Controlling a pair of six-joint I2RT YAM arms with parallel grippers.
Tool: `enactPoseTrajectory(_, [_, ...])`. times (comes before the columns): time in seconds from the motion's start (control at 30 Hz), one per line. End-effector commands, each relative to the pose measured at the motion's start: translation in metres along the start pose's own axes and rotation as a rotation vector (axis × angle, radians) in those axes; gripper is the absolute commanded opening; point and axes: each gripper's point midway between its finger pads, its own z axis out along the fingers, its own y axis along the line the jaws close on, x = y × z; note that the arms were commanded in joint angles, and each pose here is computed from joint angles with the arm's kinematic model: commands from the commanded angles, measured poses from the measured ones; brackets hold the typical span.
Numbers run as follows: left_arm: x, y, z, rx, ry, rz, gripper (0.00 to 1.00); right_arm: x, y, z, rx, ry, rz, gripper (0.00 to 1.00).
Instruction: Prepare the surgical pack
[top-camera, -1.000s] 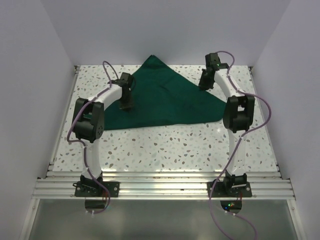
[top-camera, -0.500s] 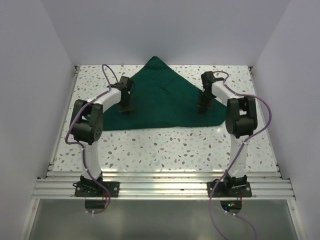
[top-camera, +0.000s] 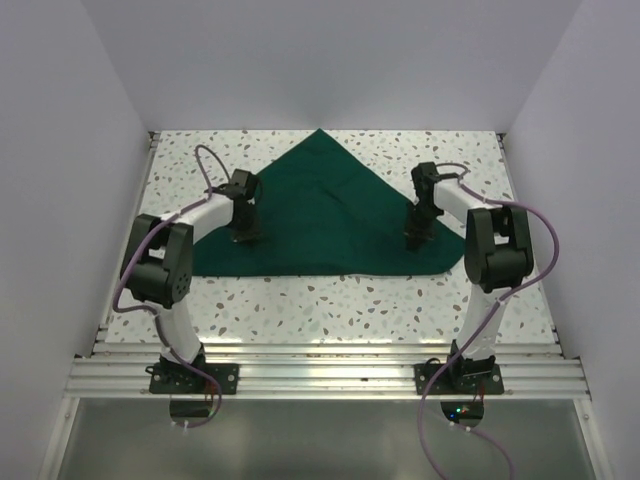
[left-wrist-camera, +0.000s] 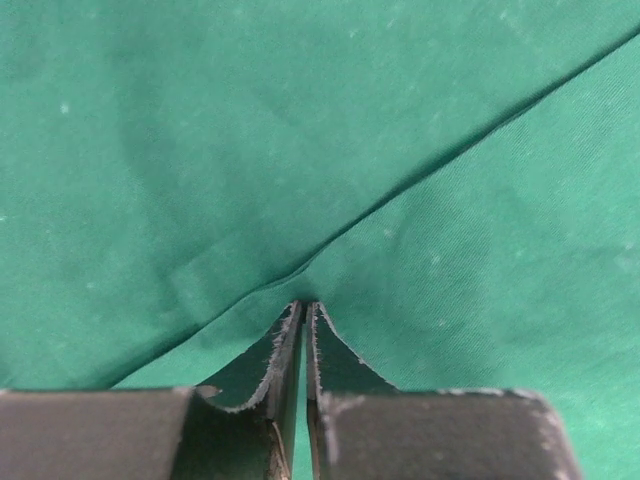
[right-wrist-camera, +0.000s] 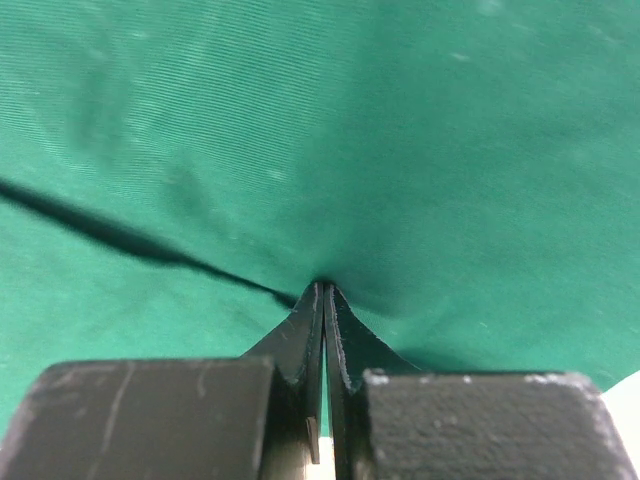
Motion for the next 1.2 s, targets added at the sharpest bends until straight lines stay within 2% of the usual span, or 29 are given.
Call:
enactPoseTrajectory(0.0, [0.054, 0.041, -0.005, -0.128, 0.175, 0.04, 0.12, 0.011, -0.035, -0.007, 0.106, 0.032, -0.024, 0.0])
enactPoseTrajectory(0.03, [0.049, 0.044, -0.01, -0.142, 0.159, 0.05, 0.14, 0.001, -0.032, -0.017, 0.099, 0.013, -0.028, 0.0])
enactPoseTrajectory(0.1, [0.03, 0.041, -0.027, -0.137, 0.103, 0.052, 0.28, -0.01, -0.025, -0.036, 0.067, -0.023, -0.038, 0.0])
enactPoseTrajectory(0.13, [0.02, 0.041, -0.036, -0.142, 0.073, 0.051, 0.39, -0.016, -0.019, -0.048, 0.043, -0.039, -0.038, 0.0])
enactPoseTrajectory(0.17, [0.014, 0.04, -0.042, -0.138, 0.051, 0.048, 0.43, -0.018, -0.013, -0.056, 0.014, -0.051, -0.037, 0.01])
enactPoseTrajectory(0.23, [0.001, 0.036, -0.057, -0.115, 0.004, 0.04, 0.47, -0.02, -0.005, -0.074, -0.029, -0.068, -0.031, 0.05])
enactPoseTrajectory(0.27, [-0.004, 0.034, -0.063, -0.109, -0.014, 0.037, 0.47, -0.02, -0.004, -0.079, -0.037, -0.073, -0.024, 0.15])
enactPoseTrajectory(0.3, [-0.009, 0.034, -0.067, -0.11, -0.029, 0.034, 0.48, -0.02, -0.004, -0.083, -0.043, -0.072, -0.027, 0.17])
enactPoseTrajectory(0.37, [-0.023, 0.036, -0.077, -0.105, -0.07, 0.026, 0.53, -0.027, 0.003, -0.09, -0.072, -0.084, -0.046, 0.21])
enactPoseTrajectory(0.47, [-0.046, 0.043, -0.089, -0.09, -0.12, 0.0, 0.58, -0.024, 0.023, -0.091, -0.181, -0.044, -0.064, 0.21])
enactPoseTrajectory(0.5, [-0.051, 0.045, -0.091, -0.072, -0.124, -0.014, 0.59, -0.016, 0.042, -0.091, -0.291, -0.005, -0.059, 0.21])
enactPoseTrajectory(0.57, [-0.058, 0.066, -0.093, -0.063, -0.121, -0.088, 0.59, -0.002, 0.059, -0.089, -0.381, 0.057, -0.046, 0.18])
enactPoseTrajectory(0.6, [-0.058, 0.07, -0.094, -0.034, -0.11, -0.121, 0.59, 0.008, 0.062, -0.084, -0.391, 0.086, -0.029, 0.18])
enactPoseTrajectory(0.67, [-0.056, 0.106, -0.09, -0.043, -0.104, -0.227, 0.61, 0.019, 0.068, -0.084, -0.381, 0.081, -0.055, 0.18])
enactPoseTrajectory(0.7, [-0.056, 0.115, -0.09, -0.026, -0.104, -0.259, 0.66, 0.021, 0.069, -0.082, -0.378, 0.08, -0.063, 0.18])
enactPoseTrajectory(0.77, [-0.055, 0.149, -0.09, -0.041, -0.122, -0.356, 0.85, 0.029, 0.069, -0.081, -0.388, 0.102, -0.063, 0.18])
enactPoseTrajectory(0.8, [-0.055, 0.148, -0.091, 0.014, -0.124, -0.377, 0.85, 0.03, 0.07, -0.082, -0.397, 0.102, -0.067, 0.18])
enactPoseTrajectory(0.83, [-0.055, 0.164, -0.089, 0.01, -0.137, -0.418, 0.85, 0.031, 0.071, -0.084, -0.405, 0.099, -0.074, 0.18])
enactPoseTrajectory(1.0, [-0.046, 0.199, -0.083, -0.081, -0.146, -0.467, 0.86, 0.033, 0.077, -0.092, -0.432, 0.082, -0.109, 0.2])
enactPoseTrajectory(1.1, [-0.039, 0.211, -0.067, -0.084, -0.139, -0.47, 0.82, 0.033, 0.082, -0.098, -0.454, 0.064, -0.115, 0.2])
enactPoseTrajectory(1.17, [-0.038, 0.21, -0.044, -0.035, -0.147, -0.456, 0.72, 0.038, 0.085, -0.105, -0.486, 0.064, -0.118, 0.19])
